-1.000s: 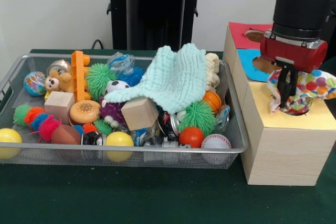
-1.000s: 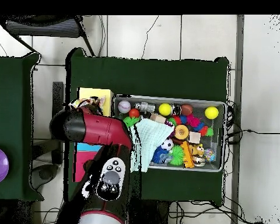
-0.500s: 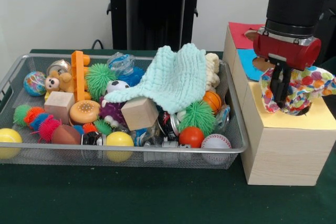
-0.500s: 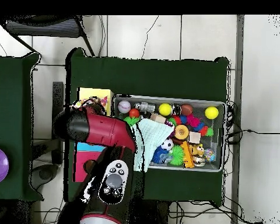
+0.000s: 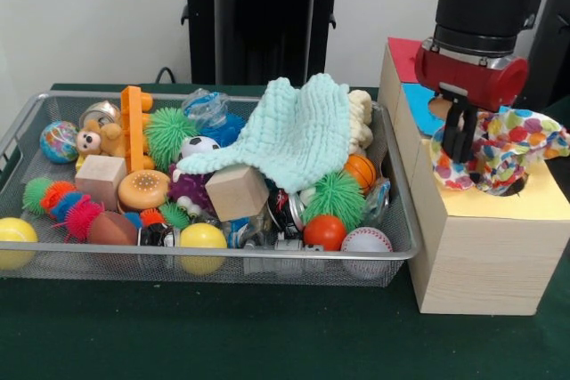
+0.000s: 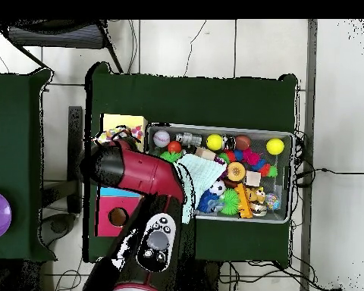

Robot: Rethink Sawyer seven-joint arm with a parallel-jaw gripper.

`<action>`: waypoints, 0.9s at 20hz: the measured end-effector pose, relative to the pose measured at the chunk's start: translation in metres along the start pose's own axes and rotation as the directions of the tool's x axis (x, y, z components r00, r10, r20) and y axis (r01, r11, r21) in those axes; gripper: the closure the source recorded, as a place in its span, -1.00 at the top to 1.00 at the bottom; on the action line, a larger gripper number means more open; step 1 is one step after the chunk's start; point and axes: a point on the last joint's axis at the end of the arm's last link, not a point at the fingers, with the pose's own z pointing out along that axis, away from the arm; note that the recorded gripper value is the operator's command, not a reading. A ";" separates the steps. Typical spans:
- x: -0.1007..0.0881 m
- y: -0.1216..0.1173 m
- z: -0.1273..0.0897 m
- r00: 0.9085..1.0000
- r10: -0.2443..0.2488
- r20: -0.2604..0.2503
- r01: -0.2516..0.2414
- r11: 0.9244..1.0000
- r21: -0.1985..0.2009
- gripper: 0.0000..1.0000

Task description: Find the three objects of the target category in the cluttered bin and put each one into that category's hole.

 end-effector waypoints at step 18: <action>-0.019 0.007 -0.020 0.999 0.043 -0.004 -0.044 0.998 -0.043 -1.00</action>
